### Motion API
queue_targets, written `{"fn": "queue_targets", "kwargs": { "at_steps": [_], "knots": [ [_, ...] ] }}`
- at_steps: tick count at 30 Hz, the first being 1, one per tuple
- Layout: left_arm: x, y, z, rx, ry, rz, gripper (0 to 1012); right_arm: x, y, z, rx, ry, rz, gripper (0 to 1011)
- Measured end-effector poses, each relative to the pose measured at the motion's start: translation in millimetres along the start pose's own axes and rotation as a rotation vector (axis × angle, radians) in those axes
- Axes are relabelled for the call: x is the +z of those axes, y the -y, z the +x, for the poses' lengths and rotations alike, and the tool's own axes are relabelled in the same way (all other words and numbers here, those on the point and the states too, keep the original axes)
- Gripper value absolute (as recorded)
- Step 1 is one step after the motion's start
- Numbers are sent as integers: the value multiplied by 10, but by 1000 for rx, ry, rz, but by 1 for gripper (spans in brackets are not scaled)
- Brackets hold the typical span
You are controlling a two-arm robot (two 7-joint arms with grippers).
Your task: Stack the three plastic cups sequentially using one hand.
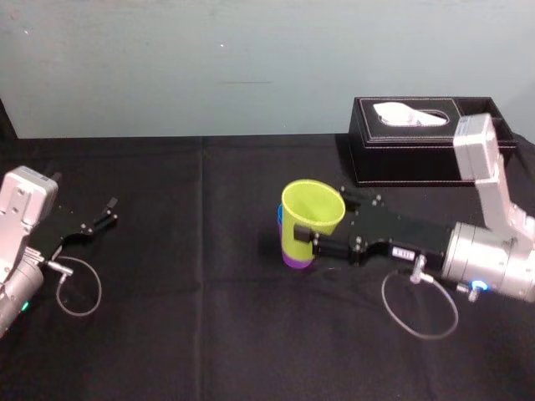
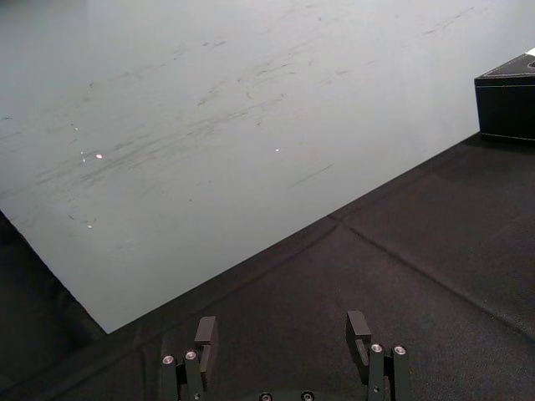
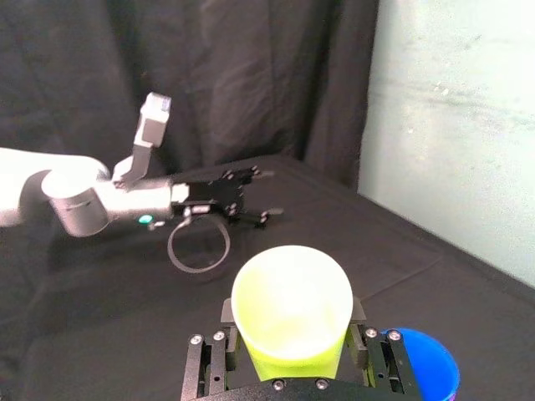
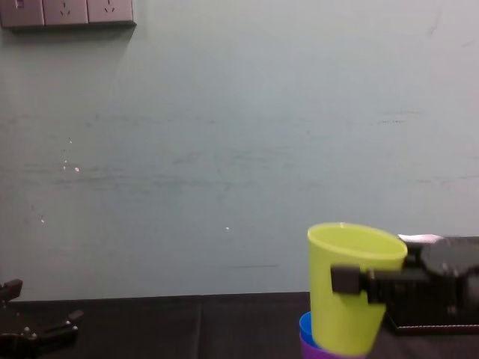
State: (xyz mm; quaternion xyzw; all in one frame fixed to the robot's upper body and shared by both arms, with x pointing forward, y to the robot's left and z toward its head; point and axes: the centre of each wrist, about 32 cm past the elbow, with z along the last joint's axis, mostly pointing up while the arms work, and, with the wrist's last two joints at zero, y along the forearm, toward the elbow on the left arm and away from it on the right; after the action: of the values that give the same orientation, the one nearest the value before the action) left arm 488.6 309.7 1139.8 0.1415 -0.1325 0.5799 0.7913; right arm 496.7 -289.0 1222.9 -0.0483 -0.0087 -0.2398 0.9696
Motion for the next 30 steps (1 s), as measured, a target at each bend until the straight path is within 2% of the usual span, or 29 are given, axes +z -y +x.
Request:
{"fn": "queue_targets", "kwargs": {
  "at_steps": [4, 11, 21, 30],
  "knots": [
    [0, 0, 0, 0, 0, 0, 1010, 96, -30, 57, -24, 13, 7, 743],
    [0, 0, 0, 0, 0, 0, 1010, 169, -83, 152, -57, 25, -2, 743],
    [0, 0, 0, 0, 0, 0, 1010, 188, -165, 294, -91, 26, -21, 744],
    [0, 0, 0, 0, 0, 0, 1010, 119, -267, 415, -108, 7, -39, 743]
  ]
}}
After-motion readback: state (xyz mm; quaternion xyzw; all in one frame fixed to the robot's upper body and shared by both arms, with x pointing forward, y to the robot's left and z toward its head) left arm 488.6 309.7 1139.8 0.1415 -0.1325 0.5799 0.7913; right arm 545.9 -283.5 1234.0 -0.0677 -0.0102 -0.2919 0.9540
